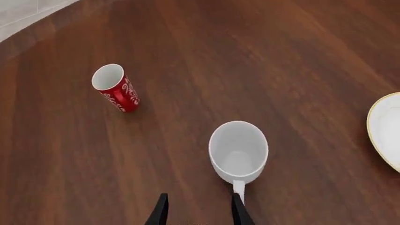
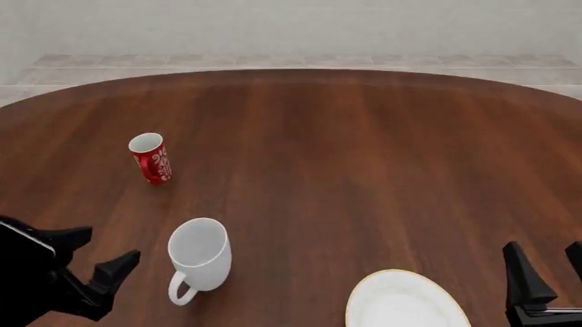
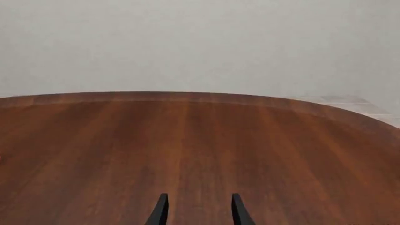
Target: Put the white mug on the plate.
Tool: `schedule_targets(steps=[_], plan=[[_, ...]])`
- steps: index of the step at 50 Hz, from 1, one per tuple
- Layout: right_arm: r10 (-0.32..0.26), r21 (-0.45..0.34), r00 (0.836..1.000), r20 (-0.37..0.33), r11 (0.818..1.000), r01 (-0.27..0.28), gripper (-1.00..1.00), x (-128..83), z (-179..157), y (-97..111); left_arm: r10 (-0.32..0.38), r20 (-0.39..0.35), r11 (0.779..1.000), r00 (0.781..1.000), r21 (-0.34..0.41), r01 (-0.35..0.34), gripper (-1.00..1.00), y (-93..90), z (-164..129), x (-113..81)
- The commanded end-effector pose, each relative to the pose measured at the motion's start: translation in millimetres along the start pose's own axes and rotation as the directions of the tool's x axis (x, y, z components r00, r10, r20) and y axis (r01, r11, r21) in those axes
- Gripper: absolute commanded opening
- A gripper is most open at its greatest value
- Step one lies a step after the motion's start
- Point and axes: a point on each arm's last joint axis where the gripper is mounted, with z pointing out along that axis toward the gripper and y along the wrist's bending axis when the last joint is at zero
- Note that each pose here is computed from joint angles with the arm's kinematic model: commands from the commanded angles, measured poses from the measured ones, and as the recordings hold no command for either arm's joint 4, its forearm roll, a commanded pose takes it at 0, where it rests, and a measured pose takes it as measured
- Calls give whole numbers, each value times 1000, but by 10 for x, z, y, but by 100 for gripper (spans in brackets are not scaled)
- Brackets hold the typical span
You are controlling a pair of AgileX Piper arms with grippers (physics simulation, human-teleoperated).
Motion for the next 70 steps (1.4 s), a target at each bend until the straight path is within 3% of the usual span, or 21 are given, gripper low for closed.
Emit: schedule_targets(steps=[1,4,9,11,17,18,27,33,70], plan=[[0,0,1000,0,1000,0,100,-4,6,0,20,-62,998,998,52,-17,100,-68,174,66],[0,0,1000,0,1000,0,100,-5,7,0,-9,-86,998,996,63,14,100,-87,235,77],[0,0,1000,0,1000,0,100,-6,8,0,6,-90,998,996,67,0,100,-92,271,85],[0,0,1000,0,1000,0,100,-5,8,0,-24,-103,996,994,83,33,100,-123,301,90],[0,0,1000,0,1000,0,100,-6,9,0,5,-76,992,997,124,4,100,-185,293,86],[0,0,1000,0,1000,0,100,-6,8,0,-37,-120,994,992,101,49,100,-163,370,131],[0,0,1000,0,1000,0,100,-4,5,0,-43,-132,991,990,120,59,100,-216,477,215],[0,0,1000,0,1000,0,100,-5,3,0,-70,-181,987,981,129,94,100,-267,612,308],[0,0,1000,0,1000,0,100,-5,3,0,-121,-253,980,960,121,156,100,-342,880,552]])
